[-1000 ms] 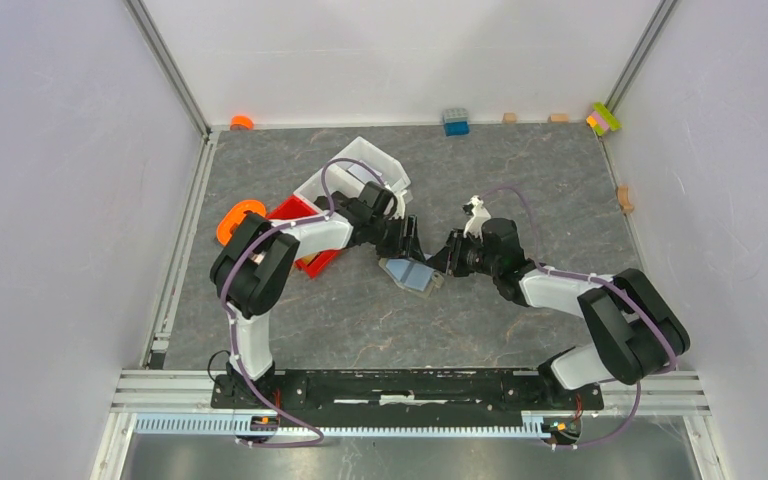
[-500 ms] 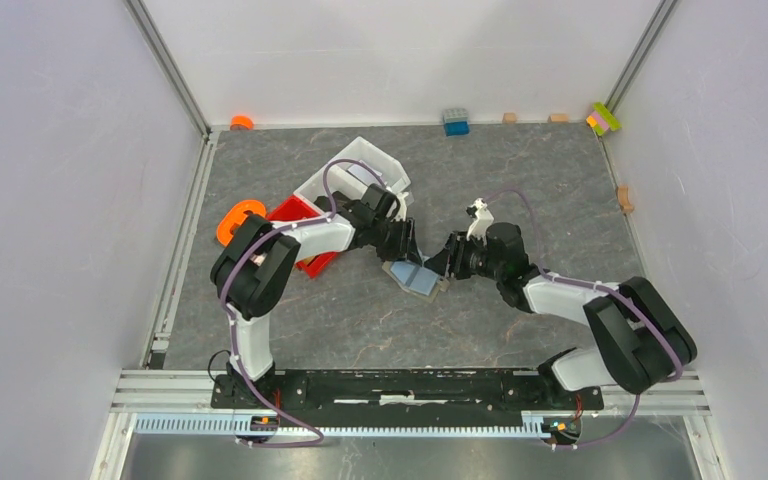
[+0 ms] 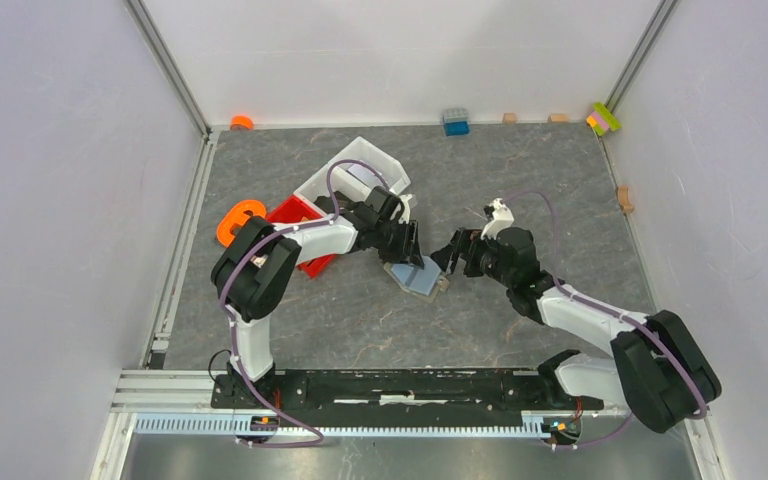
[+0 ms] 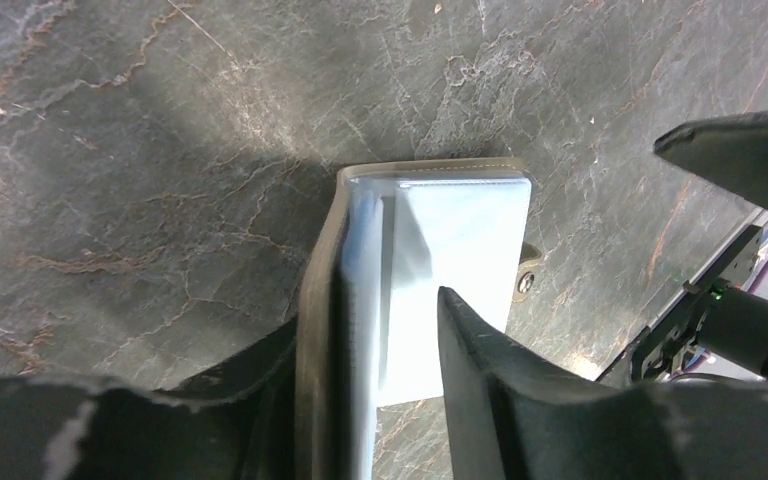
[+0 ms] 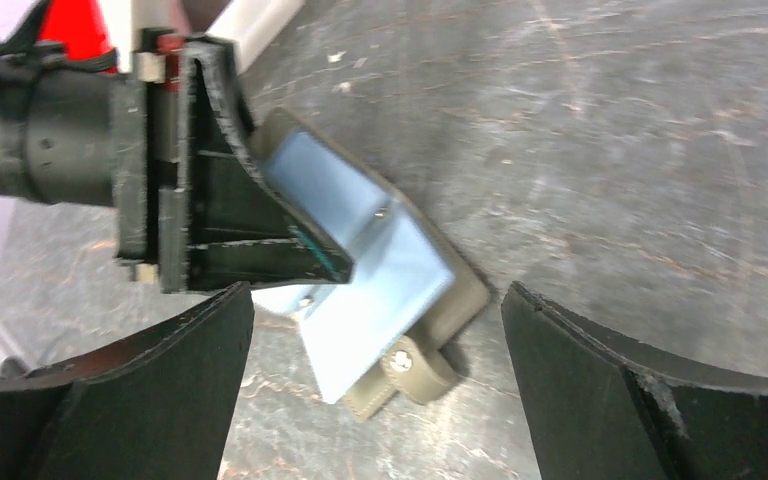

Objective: Take the credit cards out of the card holder
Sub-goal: Pick up the card holder from the center of the board.

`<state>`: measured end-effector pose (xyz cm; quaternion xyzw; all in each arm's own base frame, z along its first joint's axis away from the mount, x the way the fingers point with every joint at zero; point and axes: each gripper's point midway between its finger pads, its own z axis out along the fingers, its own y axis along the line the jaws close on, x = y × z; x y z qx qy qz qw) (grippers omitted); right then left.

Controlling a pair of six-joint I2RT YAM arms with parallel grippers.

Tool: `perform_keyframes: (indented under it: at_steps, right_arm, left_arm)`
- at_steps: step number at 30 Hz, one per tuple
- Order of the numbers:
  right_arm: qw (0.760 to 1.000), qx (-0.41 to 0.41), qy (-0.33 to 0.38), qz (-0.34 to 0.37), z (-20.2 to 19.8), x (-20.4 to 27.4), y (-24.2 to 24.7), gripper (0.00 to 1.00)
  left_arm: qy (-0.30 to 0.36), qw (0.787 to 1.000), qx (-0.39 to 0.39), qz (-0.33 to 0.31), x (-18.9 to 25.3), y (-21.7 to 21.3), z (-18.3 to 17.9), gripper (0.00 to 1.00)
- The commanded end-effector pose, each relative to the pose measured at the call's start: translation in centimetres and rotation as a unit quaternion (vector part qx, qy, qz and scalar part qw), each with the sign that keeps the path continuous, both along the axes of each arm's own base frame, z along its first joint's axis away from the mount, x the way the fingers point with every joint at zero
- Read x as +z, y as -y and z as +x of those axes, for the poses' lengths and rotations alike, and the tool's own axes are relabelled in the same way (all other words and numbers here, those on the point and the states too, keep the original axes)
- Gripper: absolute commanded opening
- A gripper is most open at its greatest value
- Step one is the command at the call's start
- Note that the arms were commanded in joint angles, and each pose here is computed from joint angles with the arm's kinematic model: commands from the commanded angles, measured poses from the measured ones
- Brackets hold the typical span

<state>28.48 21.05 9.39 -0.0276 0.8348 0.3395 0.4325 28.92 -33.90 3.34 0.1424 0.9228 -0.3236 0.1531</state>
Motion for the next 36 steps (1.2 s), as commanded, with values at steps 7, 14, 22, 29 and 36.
perform_keyframes:
  at_steps: [7,14,22,29,36]
  right_arm:
    - [0.991,-0.126,0.011,-0.032,1.5,-0.2,4.0,0.98]
    - [0.984,-0.176,0.003,-0.03,1.3,-2.0,4.1,0.96]
    - [0.992,-0.102,0.059,-0.048,1.3,0.8,1.7,0.98]
    - [0.995,-0.052,0.081,-0.017,0.0,0.8,0.4,0.95]
    - [0.992,-0.014,0.12,0.028,-1.2,2.2,-0.6,0.92]
  left_arm:
    - [0.017,0.999,-0.02,-0.023,1.2,1.1,0.4,0.14]
    - [0.019,0.998,-0.003,-0.056,1.6,1.5,0.7,0.05]
    - [0.098,0.984,0.049,-0.138,6.6,0.9,1.5,0.03]
    - [0.137,0.971,0.074,-0.18,9.1,0.0,1.3,0.03]
    - [0.152,0.955,0.077,-0.243,12.0,-0.6,0.9,0.02]
